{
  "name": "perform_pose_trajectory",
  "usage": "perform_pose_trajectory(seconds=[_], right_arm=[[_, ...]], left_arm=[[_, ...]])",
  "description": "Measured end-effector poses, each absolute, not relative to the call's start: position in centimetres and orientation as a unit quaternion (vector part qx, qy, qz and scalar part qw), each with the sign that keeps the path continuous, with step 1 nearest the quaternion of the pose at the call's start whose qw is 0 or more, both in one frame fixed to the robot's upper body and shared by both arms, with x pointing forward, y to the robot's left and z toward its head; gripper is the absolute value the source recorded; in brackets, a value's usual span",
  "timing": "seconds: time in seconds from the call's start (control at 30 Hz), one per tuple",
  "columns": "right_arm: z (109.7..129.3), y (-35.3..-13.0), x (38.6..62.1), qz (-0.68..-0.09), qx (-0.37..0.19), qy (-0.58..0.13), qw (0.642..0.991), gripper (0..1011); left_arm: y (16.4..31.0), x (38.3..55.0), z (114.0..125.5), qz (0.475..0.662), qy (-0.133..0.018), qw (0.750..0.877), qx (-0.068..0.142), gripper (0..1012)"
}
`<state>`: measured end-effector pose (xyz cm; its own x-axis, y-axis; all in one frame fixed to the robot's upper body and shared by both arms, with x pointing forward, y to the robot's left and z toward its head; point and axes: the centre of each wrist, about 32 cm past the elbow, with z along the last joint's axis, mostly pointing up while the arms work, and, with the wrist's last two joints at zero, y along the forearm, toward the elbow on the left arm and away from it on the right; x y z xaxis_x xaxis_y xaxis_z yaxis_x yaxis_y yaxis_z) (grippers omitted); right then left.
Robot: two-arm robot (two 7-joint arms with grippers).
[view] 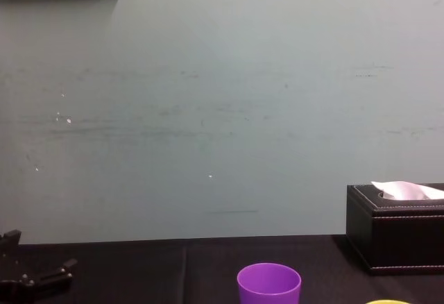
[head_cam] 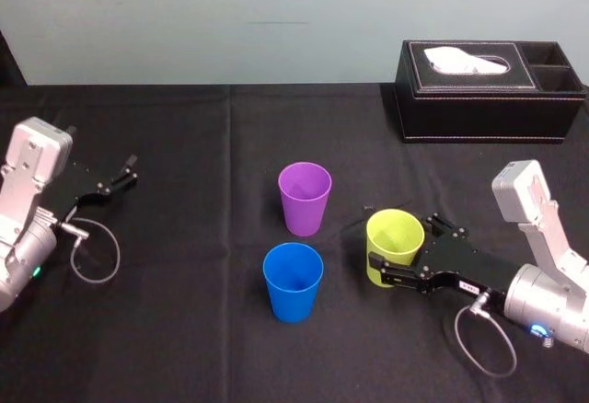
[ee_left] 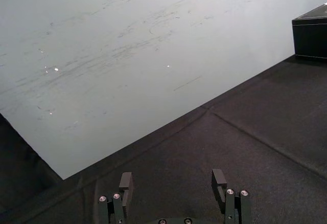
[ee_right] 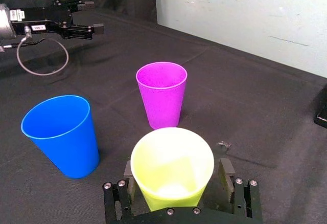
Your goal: Stack the three plastic cups sequentially using one hand.
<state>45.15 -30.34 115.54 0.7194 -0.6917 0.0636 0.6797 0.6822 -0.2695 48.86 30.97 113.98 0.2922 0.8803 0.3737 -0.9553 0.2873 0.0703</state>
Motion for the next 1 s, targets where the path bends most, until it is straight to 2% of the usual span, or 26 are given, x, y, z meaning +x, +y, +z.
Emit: perform_pose_trajectory(seconds=[0.1,0.27,0.3,0.47,1.0], right_arm=[[115.55,-30.35,45.14,-0.374,-0.138,0.021,0.917,995],[115.57,-30.36,45.13,-0.374,-0.138,0.021,0.917,890],[115.58,-30.37,45.12,-0.374,-0.138,0.021,0.917,840],[115.59,-30.38,45.12,-0.374,-0.138,0.02,0.917,765],[115.6,-30.4,45.09,-0.374,-0.138,0.02,0.917,737]], left_arm=[[30.97,48.86,113.98,0.58,-0.132,0.791,0.142,1011],[30.97,48.86,113.98,0.58,-0.132,0.791,0.141,1011],[30.97,48.86,113.98,0.58,-0.132,0.791,0.142,1011],[30.97,48.86,113.98,0.58,-0.132,0.791,0.141,1011],[30.97,48.86,113.98,0.58,-0.132,0.791,0.141,1011]])
